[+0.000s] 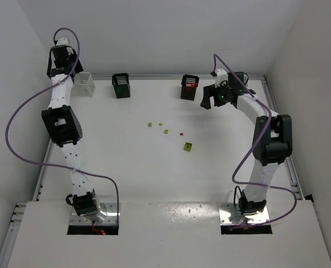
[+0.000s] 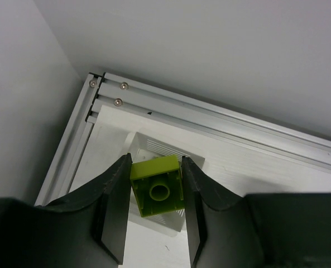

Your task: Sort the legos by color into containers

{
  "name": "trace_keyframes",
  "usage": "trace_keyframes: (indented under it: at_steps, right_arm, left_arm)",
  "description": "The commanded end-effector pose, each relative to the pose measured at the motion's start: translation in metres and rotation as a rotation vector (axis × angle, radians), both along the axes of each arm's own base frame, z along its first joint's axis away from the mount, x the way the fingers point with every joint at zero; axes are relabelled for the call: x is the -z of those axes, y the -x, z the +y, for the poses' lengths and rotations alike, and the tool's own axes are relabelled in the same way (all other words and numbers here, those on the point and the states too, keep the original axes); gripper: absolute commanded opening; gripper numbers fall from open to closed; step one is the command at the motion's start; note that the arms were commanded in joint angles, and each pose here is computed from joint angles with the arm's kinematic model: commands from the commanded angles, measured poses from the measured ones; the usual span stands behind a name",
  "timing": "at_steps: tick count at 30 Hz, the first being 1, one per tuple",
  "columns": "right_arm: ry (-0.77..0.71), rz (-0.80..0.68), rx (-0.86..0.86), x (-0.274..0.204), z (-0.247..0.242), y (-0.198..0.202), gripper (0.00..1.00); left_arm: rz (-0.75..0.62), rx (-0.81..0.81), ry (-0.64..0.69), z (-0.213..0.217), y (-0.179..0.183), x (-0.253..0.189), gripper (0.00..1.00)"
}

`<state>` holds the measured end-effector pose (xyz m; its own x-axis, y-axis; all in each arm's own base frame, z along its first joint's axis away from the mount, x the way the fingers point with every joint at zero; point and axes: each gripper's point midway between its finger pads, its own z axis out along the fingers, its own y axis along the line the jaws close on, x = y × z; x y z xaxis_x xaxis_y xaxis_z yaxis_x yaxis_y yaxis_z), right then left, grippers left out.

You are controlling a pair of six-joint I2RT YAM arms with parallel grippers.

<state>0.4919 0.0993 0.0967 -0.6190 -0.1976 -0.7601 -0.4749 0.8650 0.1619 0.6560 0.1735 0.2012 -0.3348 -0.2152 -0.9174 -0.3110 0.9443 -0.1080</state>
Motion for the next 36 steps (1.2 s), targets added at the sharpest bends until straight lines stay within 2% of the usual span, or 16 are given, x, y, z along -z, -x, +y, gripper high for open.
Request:
trace_keyframes:
  at_steps: [1, 3, 6, 7, 10, 15, 18, 19, 20, 21, 22, 23, 28, 31, 32, 36]
  right_arm:
    - [-0.009, -0.050, -0.035, -0.016, 0.008, -0.012, 0.86]
    - [-0.009, -0.055, -0.047, -0.016, 0.010, -0.014, 0.86]
    - [-0.003, -0.059, -0.083, -0.014, 0.016, -0.013, 0.86]
    - [0.012, -0.057, -0.112, -0.012, 0.022, -0.010, 0.86]
    - [0.058, -0.073, -0.176, -0.011, 0.028, -0.006, 0.85]
    - [0.097, -0.056, -0.264, -0.001, 0.046, 0.007, 0.80]
    - [0.114, -0.029, -0.337, 0.003, 0.057, 0.015, 0.73]
    - [0.115, 0.002, -0.354, 0.007, 0.056, 0.023, 0.71]
    - [0.120, 0.017, -0.371, 0.013, 0.060, 0.027, 0.66]
    - [0.133, 0.011, -0.384, 0.013, 0.064, 0.028, 0.64]
    - [0.133, 0.011, -0.384, 0.013, 0.064, 0.028, 0.62]
    - [0.140, 0.025, -0.416, 0.018, 0.072, 0.036, 0.60]
    - [0.189, 0.028, -0.565, 0.030, 0.093, 0.062, 0.52]
    - [0.185, -0.031, -0.723, 0.030, 0.106, 0.082, 0.51]
    - [0.186, -0.057, -0.754, 0.029, 0.112, 0.085, 0.51]
    - [0.161, -0.071, -0.845, 0.030, 0.122, 0.094, 0.51]
  left_arm:
    - [-0.093, -0.025, -0.043, 0.013, -0.007, -0.034, 0.23]
    - [-0.082, -0.034, -0.043, 0.015, -0.007, -0.027, 0.27]
    - [-0.091, -0.043, -0.046, 0.022, -0.006, -0.031, 0.47]
    - [-0.093, -0.046, -0.038, 0.021, -0.006, -0.031, 0.59]
    - [-0.107, -0.031, -0.024, 0.017, -0.007, -0.035, 0.70]
    - [-0.123, -0.025, -0.013, 0.014, -0.003, -0.047, 0.71]
    - [-0.129, 0.014, 0.010, 0.002, 0.006, -0.058, 0.70]
    - [-0.157, 0.027, 0.019, -0.003, 0.014, -0.080, 0.68]
    - [-0.140, 0.054, 0.044, -0.011, 0.019, -0.072, 0.67]
    - [-0.177, 0.063, 0.060, -0.018, 0.029, -0.095, 0.67]
    - [-0.177, 0.074, 0.074, -0.023, 0.036, -0.099, 0.67]
    - [-0.153, 0.094, 0.100, -0.030, 0.043, -0.086, 0.66]
    - [-0.148, 0.147, 0.146, -0.053, 0.079, -0.095, 0.66]
    - [-0.122, 0.292, 0.154, -0.080, 0.096, -0.094, 0.67]
    - [-0.075, 0.328, 0.154, -0.085, 0.102, -0.081, 0.67]
    - [-0.062, 0.414, 0.187, -0.105, 0.121, -0.085, 0.70]
